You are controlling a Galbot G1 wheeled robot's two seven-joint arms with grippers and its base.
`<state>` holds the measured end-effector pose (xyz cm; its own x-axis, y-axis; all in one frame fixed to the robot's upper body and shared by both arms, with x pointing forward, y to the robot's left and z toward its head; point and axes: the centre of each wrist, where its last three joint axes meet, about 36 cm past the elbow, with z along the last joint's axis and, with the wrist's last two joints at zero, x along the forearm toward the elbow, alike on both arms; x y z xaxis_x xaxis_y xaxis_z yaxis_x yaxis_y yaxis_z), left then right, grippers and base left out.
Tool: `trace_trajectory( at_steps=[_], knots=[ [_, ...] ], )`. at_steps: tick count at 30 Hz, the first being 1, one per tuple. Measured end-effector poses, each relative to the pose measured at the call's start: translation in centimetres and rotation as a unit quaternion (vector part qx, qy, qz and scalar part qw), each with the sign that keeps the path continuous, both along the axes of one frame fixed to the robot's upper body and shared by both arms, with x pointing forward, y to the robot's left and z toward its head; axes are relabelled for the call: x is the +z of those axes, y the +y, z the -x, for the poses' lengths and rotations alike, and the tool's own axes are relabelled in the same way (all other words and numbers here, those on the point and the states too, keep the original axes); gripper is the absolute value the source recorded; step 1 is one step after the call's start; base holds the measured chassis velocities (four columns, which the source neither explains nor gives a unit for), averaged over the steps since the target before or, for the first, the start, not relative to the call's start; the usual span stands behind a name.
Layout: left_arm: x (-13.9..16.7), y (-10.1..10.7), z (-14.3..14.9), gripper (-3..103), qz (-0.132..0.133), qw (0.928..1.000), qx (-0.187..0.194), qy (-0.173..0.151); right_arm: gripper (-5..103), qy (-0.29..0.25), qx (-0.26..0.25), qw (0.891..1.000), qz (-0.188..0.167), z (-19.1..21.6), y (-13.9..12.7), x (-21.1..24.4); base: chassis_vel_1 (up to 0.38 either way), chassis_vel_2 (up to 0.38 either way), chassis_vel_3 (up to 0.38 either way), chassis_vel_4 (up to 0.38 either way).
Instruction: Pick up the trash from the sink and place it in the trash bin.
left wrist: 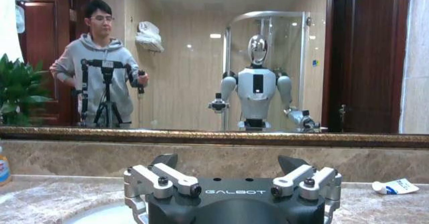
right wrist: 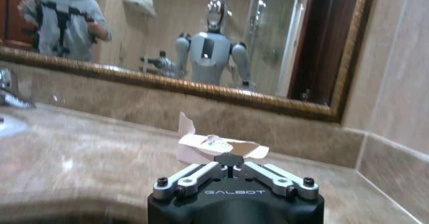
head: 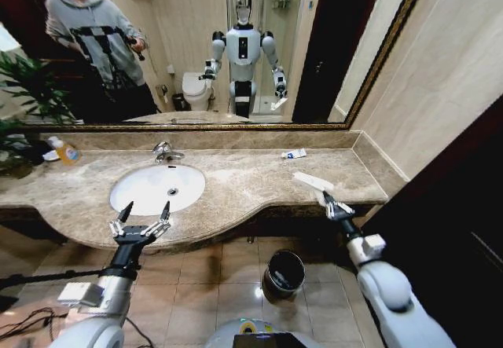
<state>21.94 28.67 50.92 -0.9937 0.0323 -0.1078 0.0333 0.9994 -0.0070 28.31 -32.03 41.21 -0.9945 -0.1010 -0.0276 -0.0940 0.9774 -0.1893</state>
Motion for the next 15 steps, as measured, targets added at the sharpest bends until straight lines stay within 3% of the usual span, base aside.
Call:
trace_trajectory(
  at_steps=[7, 15],
  knots=[
    [0.0, 0.0, 0.0, 100, 0.000, 1.0000, 0.000, 0.000, 0, 0.035, -0.028, 0.999, -0.003, 5.9, 0.9, -3.2, 0.000, 0.000, 0.000, 0.000],
    [0.0, 0.0, 0.0, 100, 0.000, 1.0000, 0.000, 0.000, 0, 0.063, -0.046, 0.997, 0.011, 9.5, 2.2, -7.5, 0.000, 0.000, 0.000, 0.000]
  ],
)
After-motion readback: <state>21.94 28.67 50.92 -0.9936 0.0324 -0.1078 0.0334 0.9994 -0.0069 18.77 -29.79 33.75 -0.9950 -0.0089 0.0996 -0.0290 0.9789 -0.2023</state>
